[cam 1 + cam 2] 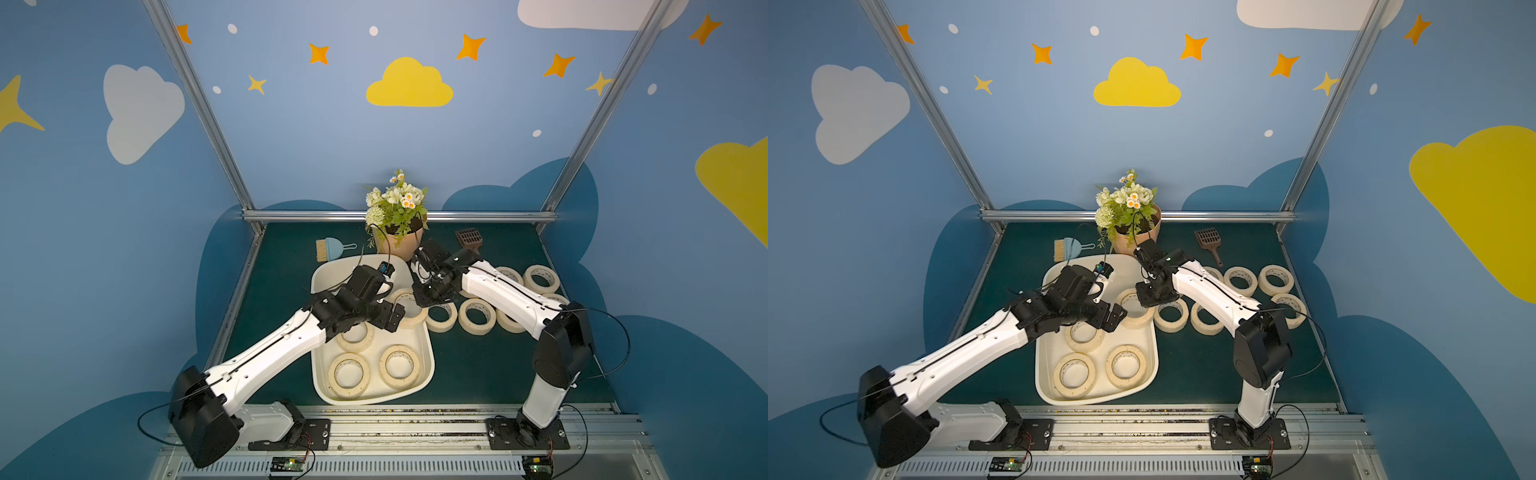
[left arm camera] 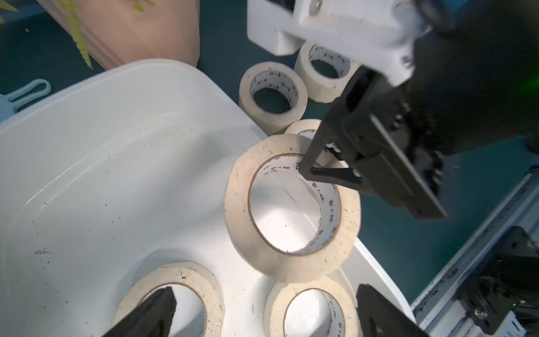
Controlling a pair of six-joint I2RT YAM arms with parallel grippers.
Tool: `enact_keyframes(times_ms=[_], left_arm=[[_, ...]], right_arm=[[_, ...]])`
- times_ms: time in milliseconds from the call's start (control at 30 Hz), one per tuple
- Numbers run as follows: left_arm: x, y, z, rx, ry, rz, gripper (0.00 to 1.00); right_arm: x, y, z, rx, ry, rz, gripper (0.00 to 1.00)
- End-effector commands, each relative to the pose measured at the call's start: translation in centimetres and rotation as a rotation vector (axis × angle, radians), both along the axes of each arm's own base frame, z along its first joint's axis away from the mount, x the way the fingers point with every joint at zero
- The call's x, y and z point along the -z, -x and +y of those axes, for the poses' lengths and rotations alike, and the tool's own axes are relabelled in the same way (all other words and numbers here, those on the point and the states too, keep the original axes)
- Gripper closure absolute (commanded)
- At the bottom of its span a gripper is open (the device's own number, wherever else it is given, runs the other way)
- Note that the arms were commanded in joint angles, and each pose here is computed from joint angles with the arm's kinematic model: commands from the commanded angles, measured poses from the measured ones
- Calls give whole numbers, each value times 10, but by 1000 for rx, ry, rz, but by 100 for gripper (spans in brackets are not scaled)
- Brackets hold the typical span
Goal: Take out the art tape in the storage box
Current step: Pick up the art tape from the storage box, then place the art tape at the center of the board.
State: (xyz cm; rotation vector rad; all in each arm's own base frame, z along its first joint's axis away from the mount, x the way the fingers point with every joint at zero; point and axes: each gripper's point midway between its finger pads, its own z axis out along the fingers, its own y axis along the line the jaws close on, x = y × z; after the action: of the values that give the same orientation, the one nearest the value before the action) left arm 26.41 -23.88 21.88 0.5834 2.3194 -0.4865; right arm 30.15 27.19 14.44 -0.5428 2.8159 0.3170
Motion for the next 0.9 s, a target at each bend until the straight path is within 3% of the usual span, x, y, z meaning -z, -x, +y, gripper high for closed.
enact_keyframes(times_ms=[0,167,433,500,567,767,867], left_arm=[[-9,3,12,-49,52,-22,0],[29,-1,53,-191,39,59,4],[85,-8,77,-279,-26,172,21],[94,-11,82,-300,-48,191,23],[102,-15,88,-334,-51,203,24],[118,-22,116,-451,-15,231,23],[123,-27,130,-517,5,229,21]], right_arm=[[-24,9,-44,88,34,-46,100],[-21,30,-148,323,136,-57,100],[25,74,-323,929,242,46,100],[31,78,-342,1070,163,86,100],[35,84,-368,1179,209,90,100],[64,101,-421,1453,106,135,100],[71,108,-446,1542,142,130,100]])
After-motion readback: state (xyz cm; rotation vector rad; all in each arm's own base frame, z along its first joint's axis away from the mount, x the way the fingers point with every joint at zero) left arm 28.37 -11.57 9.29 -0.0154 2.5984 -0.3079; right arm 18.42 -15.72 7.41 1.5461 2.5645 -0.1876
